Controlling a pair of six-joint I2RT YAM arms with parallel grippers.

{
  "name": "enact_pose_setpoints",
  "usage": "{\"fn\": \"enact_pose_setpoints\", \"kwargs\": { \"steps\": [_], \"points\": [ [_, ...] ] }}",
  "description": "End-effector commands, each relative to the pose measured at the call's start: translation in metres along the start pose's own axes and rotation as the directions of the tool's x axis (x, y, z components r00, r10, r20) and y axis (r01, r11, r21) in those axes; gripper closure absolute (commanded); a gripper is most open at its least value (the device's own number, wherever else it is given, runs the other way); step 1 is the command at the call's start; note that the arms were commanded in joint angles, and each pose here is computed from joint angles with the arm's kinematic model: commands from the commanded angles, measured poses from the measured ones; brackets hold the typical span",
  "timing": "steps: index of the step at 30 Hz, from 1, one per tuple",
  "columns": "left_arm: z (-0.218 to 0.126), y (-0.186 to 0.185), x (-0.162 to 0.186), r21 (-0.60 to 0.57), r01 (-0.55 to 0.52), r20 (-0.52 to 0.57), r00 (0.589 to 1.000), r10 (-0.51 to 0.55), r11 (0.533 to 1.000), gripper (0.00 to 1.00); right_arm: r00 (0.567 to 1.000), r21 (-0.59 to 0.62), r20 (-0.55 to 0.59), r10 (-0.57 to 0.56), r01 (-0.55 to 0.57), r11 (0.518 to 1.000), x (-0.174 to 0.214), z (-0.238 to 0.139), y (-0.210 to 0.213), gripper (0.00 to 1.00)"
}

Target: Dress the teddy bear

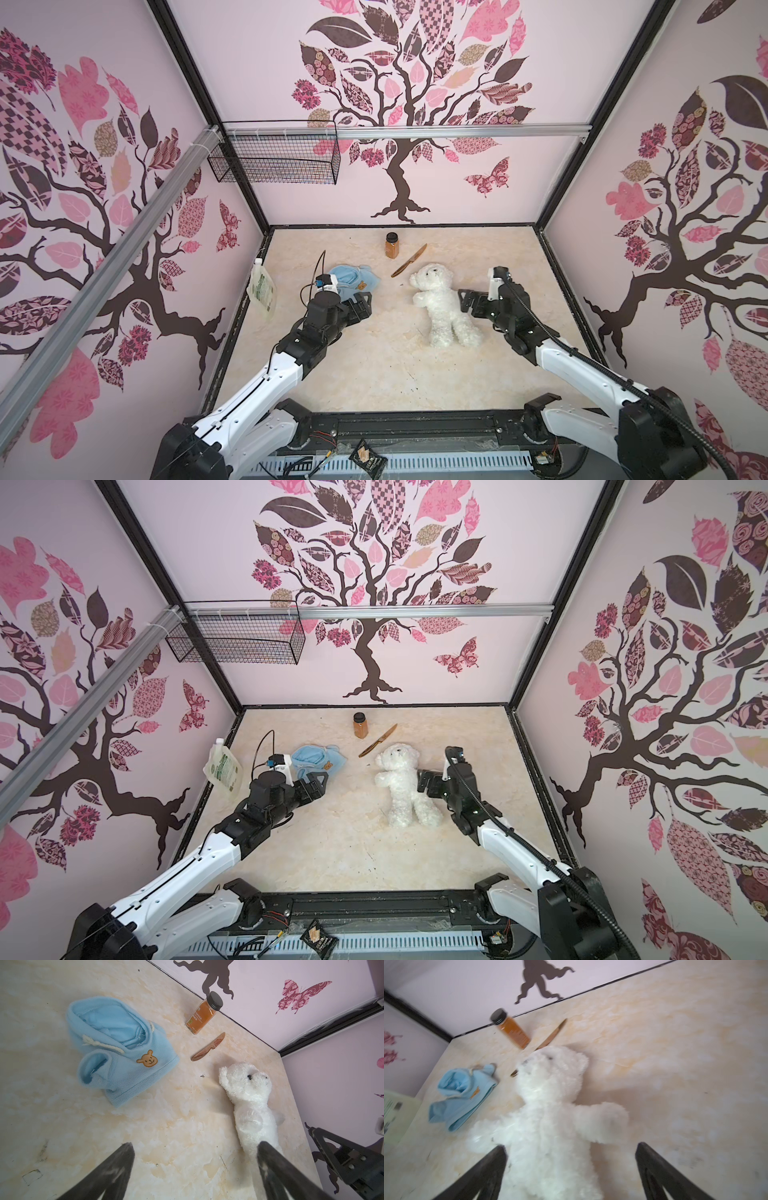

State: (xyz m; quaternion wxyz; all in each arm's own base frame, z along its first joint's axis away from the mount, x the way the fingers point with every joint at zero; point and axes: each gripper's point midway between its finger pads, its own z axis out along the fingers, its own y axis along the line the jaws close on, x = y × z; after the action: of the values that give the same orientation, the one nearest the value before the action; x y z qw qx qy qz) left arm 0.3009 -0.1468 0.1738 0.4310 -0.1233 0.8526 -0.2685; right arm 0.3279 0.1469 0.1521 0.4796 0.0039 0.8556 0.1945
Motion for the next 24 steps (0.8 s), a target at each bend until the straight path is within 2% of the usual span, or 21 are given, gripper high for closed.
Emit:
{"fn": "enact_pose_setpoints", "kwargs": {
  "steps": [1,7,9,12,14,17,20,22,24],
  "points": [
    [0.004,0.009,0.002,-0.037,0.009,-0.006,1.000,-0.010,0.999,0.04,0.984,0.054,-0.033,-0.176,0.178,0.983,0.005,0.014,0.024,0.00],
    [0.002,0.009,-0.001,-0.048,0.002,-0.017,1.000,-0.003,0.999,0.04,0.954,0.095,-0.197,-0.224,0.246,0.965,0.038,0.065,0.019,0.02],
    [0.001,0.010,-0.001,-0.056,0.000,-0.019,1.000,-0.001,0.998,0.04,0.934,0.120,-0.272,-0.231,0.271,0.955,0.053,0.075,0.011,0.16],
    [0.002,0.013,-0.006,-0.076,-0.001,-0.005,1.000,0.000,0.997,0.03,0.924,0.117,-0.312,-0.223,0.270,0.956,0.070,0.074,0.005,0.39],
    [0.006,0.014,-0.016,-0.074,0.006,-0.017,1.000,-0.007,0.997,0.03,0.923,0.092,-0.324,-0.206,0.247,0.965,0.079,0.065,0.005,0.47],
    [0.016,0.020,-0.030,-0.128,-0.011,-0.118,0.993,-0.004,0.992,0.03,0.926,0.084,-0.332,-0.181,0.220,0.972,0.088,0.050,-0.001,0.53],
    [0.032,0.025,-0.027,-0.180,-0.157,-0.280,0.954,0.102,0.971,0.06,0.931,0.095,-0.331,-0.152,0.193,0.976,0.092,0.037,-0.014,0.54],
    [0.044,0.024,-0.017,-0.151,-0.285,-0.411,0.889,0.202,0.946,0.07,0.940,0.093,-0.325,-0.108,0.145,0.985,0.090,0.031,-0.023,0.52],
    [0.053,0.031,-0.010,-0.165,-0.422,-0.519,0.806,0.286,0.891,0.10,0.955,0.087,-0.289,-0.062,0.091,0.992,0.080,0.026,-0.028,0.48]
  ]
}}
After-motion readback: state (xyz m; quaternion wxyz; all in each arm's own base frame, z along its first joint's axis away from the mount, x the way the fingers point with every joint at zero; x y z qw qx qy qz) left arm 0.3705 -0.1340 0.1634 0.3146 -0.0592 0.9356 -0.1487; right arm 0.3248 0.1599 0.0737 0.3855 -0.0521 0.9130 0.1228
